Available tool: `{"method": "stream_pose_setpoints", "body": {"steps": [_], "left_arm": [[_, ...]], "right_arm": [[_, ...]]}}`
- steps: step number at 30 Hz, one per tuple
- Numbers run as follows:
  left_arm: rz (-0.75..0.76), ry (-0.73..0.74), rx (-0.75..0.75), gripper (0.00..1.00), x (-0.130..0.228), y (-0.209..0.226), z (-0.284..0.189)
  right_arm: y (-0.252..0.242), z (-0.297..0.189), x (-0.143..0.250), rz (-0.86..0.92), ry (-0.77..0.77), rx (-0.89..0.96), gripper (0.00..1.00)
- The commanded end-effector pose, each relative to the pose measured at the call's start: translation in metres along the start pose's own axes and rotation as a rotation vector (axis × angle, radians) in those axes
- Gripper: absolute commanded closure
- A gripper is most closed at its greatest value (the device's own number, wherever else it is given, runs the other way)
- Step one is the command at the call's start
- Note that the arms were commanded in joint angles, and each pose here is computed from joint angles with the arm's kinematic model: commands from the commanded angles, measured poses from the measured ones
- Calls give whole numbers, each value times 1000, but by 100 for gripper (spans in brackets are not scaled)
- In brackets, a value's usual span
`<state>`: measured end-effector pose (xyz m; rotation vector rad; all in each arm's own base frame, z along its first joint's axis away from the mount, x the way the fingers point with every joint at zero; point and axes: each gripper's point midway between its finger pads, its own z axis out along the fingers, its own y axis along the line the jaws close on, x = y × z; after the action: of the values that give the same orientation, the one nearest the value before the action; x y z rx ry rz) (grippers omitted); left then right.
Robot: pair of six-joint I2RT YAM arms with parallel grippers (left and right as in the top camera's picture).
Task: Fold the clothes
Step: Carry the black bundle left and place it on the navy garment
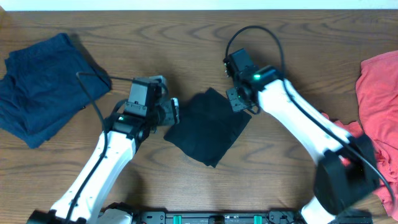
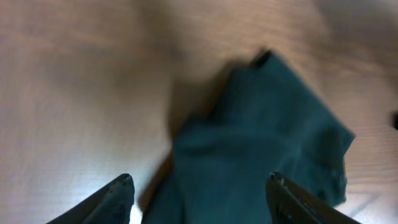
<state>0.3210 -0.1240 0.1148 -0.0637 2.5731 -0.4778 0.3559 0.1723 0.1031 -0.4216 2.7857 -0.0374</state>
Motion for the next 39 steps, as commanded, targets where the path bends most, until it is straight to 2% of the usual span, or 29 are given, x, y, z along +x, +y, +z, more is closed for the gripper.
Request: {"method": "stream_pose_setpoints", "body": {"steps": [1, 5, 10, 14, 19, 21, 22, 23, 24, 25, 28, 31, 34, 39], "left_arm": [[92, 29, 91, 29, -6, -8, 19], [49, 82, 232, 26, -14, -14, 50], [6, 170, 336, 25, -10, -17, 87], [-14, 270, 424, 25, 14, -28, 111], [-10, 398, 418, 27, 55, -37, 134], [2, 429, 419, 35, 67, -42, 139], [11, 436, 422, 44, 70, -45, 140], [20, 437, 422, 58, 72, -47, 141], [29, 430, 423, 81, 71, -48, 142], [35, 418, 425, 92, 69, -49, 143], [41, 375, 424, 94, 54, -49, 139], [38, 284, 409, 94, 22, -42, 125], [28, 143, 358, 94, -23, -24, 99], [-56, -189, 194, 94, -115, 40, 16]], "right_arm": [[-12, -51, -17, 16, -125, 5, 42], [-26, -85, -7, 40, -157, 6, 39], [-37, -104, 5, 57, -160, 13, 38], [-40, -106, 11, 60, -140, 18, 37], [-40, -105, 14, 58, -130, 20, 37], [-40, -105, 14, 58, -130, 20, 37], [-40, -105, 14, 58, -129, 20, 37], [-40, -105, 14, 58, -128, 20, 38], [-41, -105, 15, 58, -126, 20, 38], [-41, -105, 15, 58, -126, 20, 38], [-41, -105, 16, 57, -121, 21, 38], [-41, -105, 17, 57, -119, 22, 38], [-41, -105, 17, 56, -117, 22, 39], [-41, -105, 20, 55, -105, 24, 39]]}}
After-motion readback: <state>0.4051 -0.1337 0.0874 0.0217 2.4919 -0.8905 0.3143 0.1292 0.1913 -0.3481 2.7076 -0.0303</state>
